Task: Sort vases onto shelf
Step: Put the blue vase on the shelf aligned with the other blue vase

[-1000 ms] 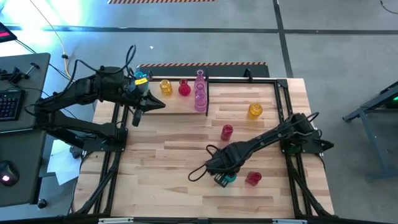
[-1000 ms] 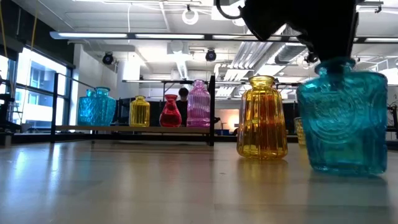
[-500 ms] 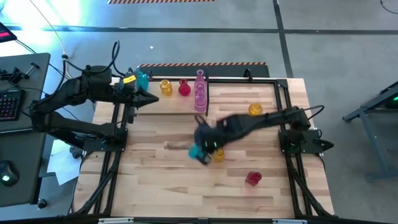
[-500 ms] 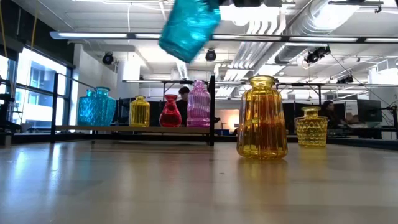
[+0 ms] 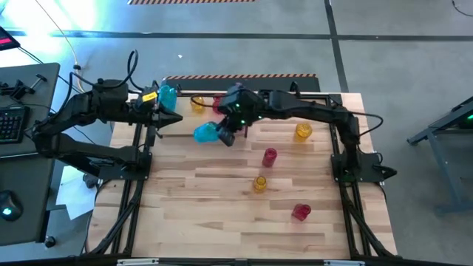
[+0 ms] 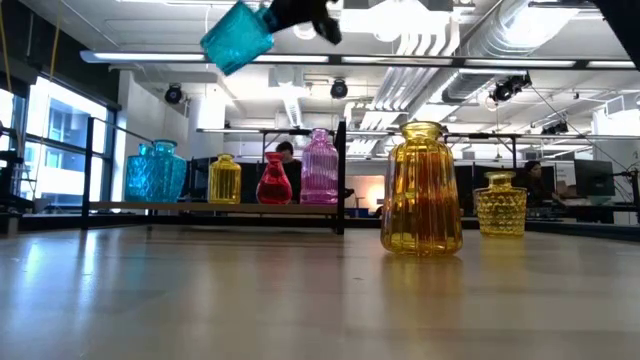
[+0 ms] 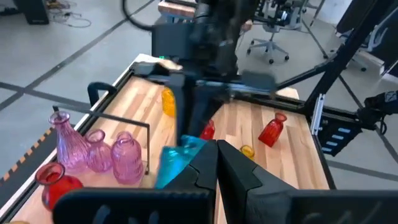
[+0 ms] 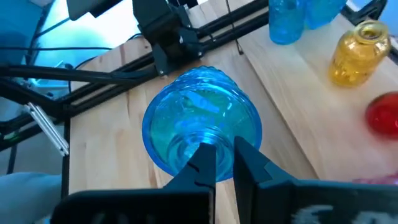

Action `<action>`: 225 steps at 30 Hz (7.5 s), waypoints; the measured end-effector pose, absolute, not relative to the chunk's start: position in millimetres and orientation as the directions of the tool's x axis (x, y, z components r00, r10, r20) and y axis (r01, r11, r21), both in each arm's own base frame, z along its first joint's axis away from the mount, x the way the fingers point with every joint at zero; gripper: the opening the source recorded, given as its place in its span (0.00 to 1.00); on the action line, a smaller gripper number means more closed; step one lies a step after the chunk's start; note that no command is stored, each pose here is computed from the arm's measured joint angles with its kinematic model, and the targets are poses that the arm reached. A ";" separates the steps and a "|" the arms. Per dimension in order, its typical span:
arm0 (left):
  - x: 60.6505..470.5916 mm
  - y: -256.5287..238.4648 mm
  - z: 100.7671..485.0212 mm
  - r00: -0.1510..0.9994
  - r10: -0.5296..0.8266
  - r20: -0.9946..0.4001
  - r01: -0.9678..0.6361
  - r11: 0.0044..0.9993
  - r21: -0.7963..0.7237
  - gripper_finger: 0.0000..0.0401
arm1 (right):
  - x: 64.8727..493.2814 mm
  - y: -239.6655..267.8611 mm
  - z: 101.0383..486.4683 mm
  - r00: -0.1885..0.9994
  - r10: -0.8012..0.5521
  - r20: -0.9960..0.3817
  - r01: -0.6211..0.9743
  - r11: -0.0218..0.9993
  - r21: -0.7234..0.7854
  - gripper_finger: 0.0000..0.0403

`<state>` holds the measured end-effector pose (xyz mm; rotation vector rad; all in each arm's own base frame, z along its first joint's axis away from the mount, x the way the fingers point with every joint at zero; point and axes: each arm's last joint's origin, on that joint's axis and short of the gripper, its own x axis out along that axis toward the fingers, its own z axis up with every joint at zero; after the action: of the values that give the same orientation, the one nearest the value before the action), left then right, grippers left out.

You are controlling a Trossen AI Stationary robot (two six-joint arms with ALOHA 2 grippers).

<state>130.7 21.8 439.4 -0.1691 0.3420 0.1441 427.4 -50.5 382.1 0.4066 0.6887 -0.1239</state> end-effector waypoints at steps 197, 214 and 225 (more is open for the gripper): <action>228.9 63.8 152.6 0.753 0.436 -0.493 -0.601 0.761 -0.244 0.00 | 482.9 -160.7 273.6 0.630 0.012 -0.777 0.324 0.905 0.276 0.14; 229.0 65.6 154.3 0.736 0.488 -0.470 -0.643 0.721 -0.257 0.00 | 482.9 -160.7 273.5 0.629 0.010 -0.777 0.324 0.905 0.275 0.14; 228.3 62.3 160.0 0.776 0.439 -0.452 -0.594 0.750 -0.291 0.00 | 482.8 -160.5 274.1 0.630 0.010 -0.776 0.325 0.905 0.275 0.14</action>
<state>228.3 62.3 160.0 -0.4401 0.3715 0.5786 482.8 -160.5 274.1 0.4151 0.8763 -0.1868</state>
